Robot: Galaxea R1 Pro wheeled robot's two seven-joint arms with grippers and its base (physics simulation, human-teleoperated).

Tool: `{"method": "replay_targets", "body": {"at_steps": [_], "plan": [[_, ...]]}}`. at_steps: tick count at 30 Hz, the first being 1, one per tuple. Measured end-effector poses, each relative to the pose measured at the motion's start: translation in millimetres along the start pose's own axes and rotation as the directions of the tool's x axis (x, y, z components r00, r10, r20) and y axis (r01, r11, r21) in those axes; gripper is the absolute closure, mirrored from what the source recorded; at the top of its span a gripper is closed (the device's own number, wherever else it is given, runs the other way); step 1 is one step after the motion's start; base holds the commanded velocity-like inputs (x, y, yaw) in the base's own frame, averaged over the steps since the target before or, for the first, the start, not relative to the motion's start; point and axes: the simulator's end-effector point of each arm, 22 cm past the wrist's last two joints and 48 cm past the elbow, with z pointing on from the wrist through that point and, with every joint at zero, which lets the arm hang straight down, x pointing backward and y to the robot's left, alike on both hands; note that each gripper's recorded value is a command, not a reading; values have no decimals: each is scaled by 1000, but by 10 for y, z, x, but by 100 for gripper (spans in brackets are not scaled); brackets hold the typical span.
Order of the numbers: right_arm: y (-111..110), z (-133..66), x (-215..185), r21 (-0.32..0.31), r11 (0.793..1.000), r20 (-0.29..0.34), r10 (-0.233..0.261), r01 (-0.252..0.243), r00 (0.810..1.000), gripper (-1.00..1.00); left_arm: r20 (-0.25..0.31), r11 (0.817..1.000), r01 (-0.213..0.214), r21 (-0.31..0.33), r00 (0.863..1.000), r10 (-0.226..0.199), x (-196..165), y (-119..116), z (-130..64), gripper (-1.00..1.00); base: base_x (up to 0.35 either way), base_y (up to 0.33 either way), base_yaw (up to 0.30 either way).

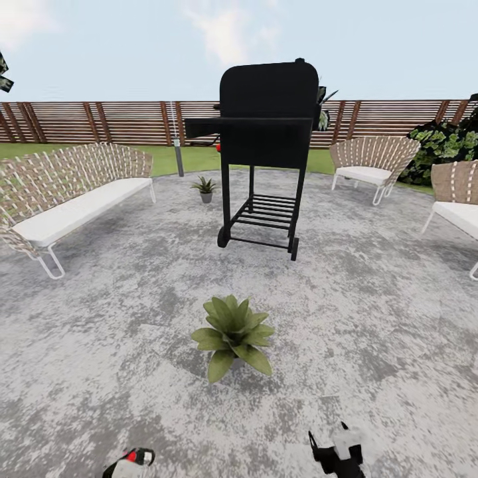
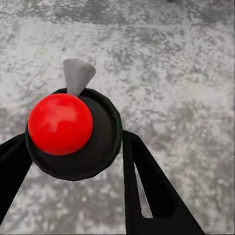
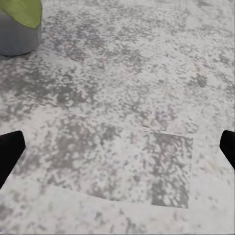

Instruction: Pick up the pesticide atomizer in the garden and spray insectifuge to fully cover both potted plants in the garden.

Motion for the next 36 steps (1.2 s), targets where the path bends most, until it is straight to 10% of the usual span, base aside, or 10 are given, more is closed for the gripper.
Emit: {"method": "replay_targets", "body": {"at_steps": [6,15,19,28,36], "plan": [[614,179,-130,-321,916,-56,-273,242,960,-100,-18,910,-224,349,969,246,-302,-601,208,100,0,0,0],[1169,51,-336,-628,687,25,-453,366,891,-100,-88,648,-328,687,848,523,-342,-928,84,100,0,0,0],[1360,84,-509,-651,646,73,-469,398,880,-100,-49,631,-360,687,844,534,-499,-1038,168,100,0,0,0],[1622,213,-1010,-657,652,132,-393,377,910,-100,-94,648,-365,669,823,560,-394,-674,106,100,0,0,0],[2021,146,-1307,-696,587,210,-385,414,898,-100,-60,619,-414,667,799,598,-513,-717,164,100,0,0,0]]}}
